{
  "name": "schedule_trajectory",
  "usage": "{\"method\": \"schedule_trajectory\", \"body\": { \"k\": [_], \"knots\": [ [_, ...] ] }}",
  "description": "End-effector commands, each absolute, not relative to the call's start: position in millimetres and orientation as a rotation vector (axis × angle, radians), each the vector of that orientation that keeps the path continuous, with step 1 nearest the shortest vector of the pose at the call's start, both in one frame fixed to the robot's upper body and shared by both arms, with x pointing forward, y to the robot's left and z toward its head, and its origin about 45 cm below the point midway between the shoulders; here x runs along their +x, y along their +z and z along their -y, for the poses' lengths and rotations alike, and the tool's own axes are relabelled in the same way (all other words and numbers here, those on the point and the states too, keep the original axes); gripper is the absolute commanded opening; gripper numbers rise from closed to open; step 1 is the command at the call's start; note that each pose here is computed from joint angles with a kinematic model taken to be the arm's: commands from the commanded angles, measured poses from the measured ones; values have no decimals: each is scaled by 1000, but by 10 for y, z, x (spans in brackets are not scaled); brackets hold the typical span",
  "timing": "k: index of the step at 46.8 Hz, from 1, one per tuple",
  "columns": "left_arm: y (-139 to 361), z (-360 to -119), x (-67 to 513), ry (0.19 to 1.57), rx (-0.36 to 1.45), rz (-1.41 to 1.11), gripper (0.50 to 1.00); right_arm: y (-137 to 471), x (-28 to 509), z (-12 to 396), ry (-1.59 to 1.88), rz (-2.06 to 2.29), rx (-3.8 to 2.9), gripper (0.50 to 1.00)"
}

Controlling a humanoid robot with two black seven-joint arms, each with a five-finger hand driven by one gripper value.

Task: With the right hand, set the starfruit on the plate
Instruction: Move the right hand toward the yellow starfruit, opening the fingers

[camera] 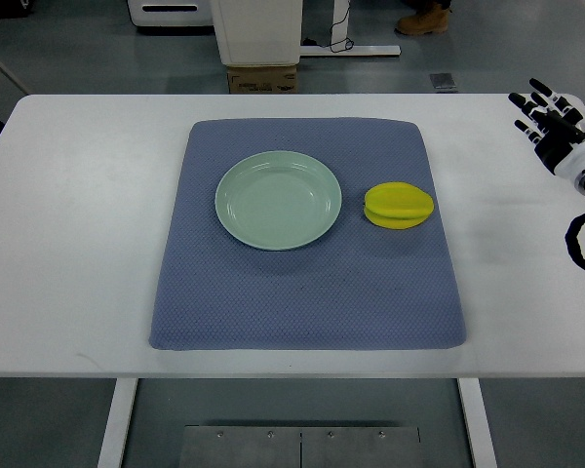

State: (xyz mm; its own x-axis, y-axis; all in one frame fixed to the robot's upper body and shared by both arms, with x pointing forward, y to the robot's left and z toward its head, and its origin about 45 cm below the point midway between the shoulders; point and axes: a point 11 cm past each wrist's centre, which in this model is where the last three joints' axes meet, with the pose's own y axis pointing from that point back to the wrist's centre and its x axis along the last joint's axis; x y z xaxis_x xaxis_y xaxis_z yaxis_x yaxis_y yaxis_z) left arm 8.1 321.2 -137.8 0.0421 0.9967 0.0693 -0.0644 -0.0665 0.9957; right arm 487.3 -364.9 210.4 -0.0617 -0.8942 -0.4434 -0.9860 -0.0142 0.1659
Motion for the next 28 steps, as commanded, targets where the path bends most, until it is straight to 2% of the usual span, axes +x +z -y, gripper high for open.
{"method": "schedule_trajectory", "body": {
  "k": [1, 28],
  "knots": [
    [-1378, -3212, 81, 1255, 1233, -1097, 1000, 2069, 4876, 3610, 660, -2048, -1993, 1000],
    [-1378, -3212, 81, 1255, 1233, -1097, 1000, 1894, 4803, 3450, 645, -2048, -2090, 1000]
  ]
}}
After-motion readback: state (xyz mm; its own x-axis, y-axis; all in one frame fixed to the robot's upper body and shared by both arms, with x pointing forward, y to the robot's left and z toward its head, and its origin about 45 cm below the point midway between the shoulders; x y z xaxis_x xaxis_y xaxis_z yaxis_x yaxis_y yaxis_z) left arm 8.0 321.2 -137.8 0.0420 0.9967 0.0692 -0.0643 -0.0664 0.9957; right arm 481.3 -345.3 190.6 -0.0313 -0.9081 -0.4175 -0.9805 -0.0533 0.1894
